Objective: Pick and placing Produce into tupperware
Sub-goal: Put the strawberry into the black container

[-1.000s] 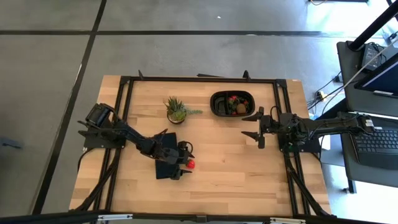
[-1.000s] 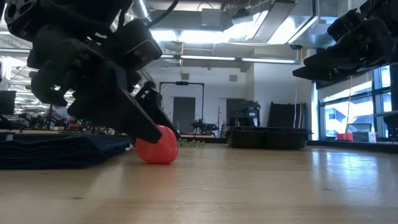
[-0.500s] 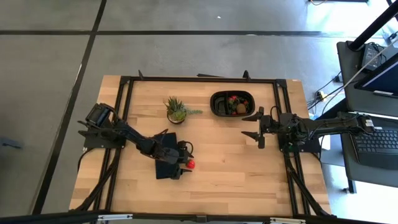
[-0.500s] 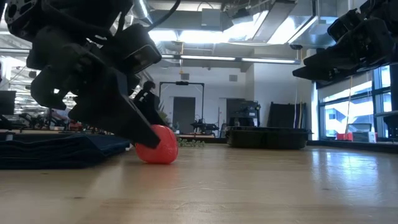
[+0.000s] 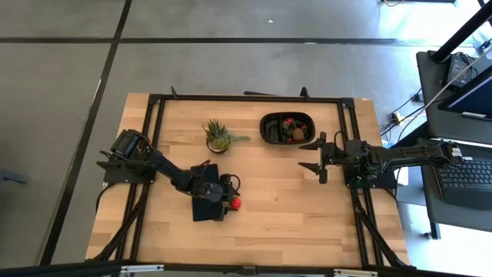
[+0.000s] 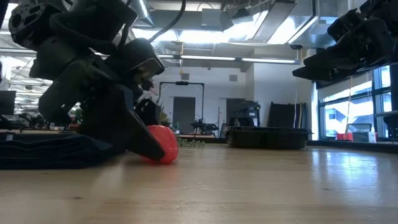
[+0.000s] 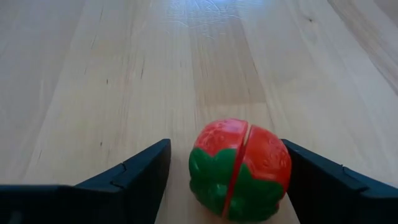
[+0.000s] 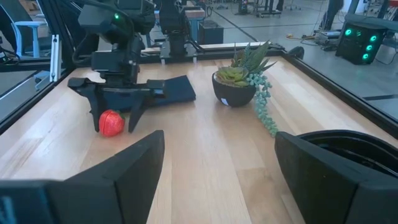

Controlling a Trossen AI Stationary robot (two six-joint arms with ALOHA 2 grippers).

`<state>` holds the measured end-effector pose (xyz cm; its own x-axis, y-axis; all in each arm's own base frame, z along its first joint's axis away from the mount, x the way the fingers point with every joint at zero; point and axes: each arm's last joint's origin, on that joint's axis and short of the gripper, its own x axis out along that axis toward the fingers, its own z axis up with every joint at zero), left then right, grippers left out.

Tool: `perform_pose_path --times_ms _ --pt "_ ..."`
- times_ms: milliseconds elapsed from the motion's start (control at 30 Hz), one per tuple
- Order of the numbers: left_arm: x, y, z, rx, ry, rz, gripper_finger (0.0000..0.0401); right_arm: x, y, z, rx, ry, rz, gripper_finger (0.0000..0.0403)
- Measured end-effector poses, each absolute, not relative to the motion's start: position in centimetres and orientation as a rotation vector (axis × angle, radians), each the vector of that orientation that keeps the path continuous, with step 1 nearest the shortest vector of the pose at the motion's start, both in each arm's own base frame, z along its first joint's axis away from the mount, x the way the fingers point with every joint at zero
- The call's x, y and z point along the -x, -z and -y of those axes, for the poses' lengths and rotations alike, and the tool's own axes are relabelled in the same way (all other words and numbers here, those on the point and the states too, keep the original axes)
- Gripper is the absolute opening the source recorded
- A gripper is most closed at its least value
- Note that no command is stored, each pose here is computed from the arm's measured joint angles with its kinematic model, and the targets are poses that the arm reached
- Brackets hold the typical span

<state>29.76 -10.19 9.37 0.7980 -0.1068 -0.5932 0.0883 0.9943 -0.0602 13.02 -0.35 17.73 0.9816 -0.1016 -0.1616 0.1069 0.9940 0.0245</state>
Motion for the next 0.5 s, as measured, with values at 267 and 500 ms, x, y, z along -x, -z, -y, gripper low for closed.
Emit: perform_pose_path --times_ms 267,500 --pt "-29.81 -9.37 10.06 0.031 0.101 -0.638 0.0245 -13.01 -17.67 0.36 -0.033 0.105 -0.167 0.0306" --pt "-30.08 -9.51 9.54 0.042 0.089 -0.622 0.0217 -13.01 -17.67 0.36 -0.035 0.105 -0.167 0.0306"
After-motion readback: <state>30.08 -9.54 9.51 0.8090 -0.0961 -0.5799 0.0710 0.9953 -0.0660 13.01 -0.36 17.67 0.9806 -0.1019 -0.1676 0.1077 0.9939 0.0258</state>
